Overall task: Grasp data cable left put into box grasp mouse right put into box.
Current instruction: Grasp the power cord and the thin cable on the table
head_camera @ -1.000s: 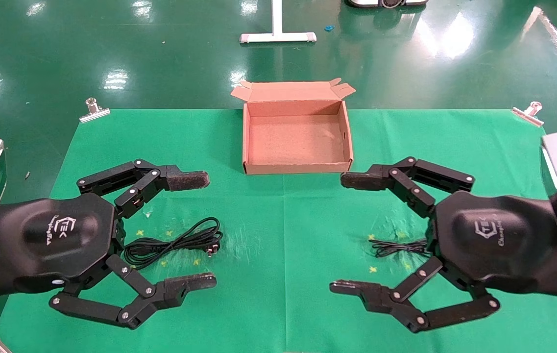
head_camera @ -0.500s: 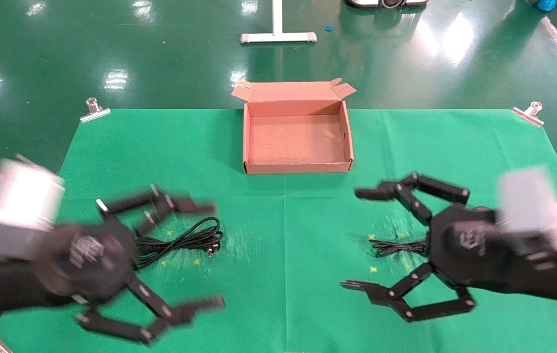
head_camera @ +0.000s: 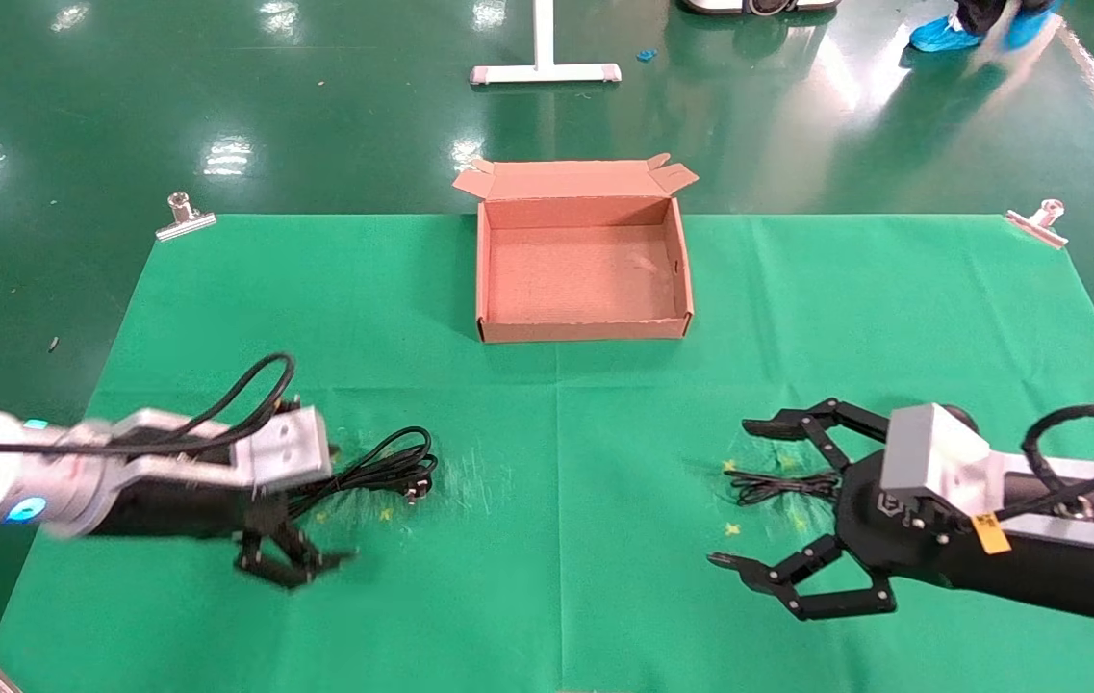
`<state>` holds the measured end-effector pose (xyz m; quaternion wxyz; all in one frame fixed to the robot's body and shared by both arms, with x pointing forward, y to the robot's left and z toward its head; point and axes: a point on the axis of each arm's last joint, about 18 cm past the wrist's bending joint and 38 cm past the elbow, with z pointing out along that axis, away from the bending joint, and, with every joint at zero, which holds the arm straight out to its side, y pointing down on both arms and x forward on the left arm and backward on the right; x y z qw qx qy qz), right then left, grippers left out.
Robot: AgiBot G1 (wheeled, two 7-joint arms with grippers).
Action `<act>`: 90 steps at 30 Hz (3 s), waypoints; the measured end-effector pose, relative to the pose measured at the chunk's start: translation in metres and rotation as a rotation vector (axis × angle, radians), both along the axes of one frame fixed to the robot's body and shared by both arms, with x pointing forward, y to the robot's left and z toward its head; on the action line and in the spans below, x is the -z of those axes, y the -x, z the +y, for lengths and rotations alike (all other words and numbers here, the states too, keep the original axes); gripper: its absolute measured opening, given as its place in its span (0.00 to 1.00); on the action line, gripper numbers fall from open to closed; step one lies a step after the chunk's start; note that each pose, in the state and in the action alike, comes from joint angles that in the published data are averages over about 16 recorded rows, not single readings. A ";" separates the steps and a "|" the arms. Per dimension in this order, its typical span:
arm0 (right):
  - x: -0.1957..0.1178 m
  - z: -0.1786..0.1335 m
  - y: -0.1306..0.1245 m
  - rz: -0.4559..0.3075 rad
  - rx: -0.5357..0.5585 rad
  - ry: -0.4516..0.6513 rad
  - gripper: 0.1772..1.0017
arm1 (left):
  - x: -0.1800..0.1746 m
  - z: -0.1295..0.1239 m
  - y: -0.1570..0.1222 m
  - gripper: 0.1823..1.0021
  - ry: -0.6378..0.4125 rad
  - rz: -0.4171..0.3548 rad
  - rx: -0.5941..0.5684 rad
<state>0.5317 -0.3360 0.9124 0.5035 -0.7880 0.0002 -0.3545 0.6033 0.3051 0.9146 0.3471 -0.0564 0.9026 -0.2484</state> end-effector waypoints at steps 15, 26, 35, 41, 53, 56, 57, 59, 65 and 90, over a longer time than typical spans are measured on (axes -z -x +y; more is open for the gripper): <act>0.010 -0.007 -0.001 0.014 0.024 -0.009 1.00 | -0.008 -0.014 -0.032 1.00 -0.078 -0.059 -0.137; 0.014 -0.013 -0.002 0.016 0.043 -0.001 1.00 | -0.005 -0.011 -0.039 1.00 -0.113 -0.085 -0.180; 0.019 -0.016 -0.003 0.018 0.059 0.018 1.00 | -0.006 -0.009 -0.042 1.00 -0.120 -0.095 -0.207; 0.028 -0.023 -0.013 0.041 0.118 0.068 1.00 | -0.006 -0.009 -0.042 1.00 -0.117 -0.091 -0.210; 0.044 -0.034 -0.064 0.089 0.288 0.170 1.00 | -0.006 -0.009 -0.041 1.00 -0.118 -0.089 -0.209; 0.043 -0.032 -0.076 0.096 0.310 0.173 1.00 | -0.006 -0.009 -0.041 1.00 -0.118 -0.089 -0.209; 0.042 -0.032 -0.079 0.098 0.315 0.172 1.00 | -0.006 -0.009 -0.041 1.00 -0.118 -0.089 -0.209; 0.041 -0.030 -0.085 0.104 0.324 0.169 1.00 | -0.006 -0.009 -0.041 1.00 -0.118 -0.089 -0.209; 0.039 -0.028 -0.097 0.115 0.339 0.168 1.00 | -0.005 -0.009 -0.041 1.00 -0.118 -0.089 -0.209; 0.040 -0.027 -0.098 0.129 0.339 0.165 0.93 | -0.006 -0.009 -0.043 0.88 -0.117 -0.087 -0.209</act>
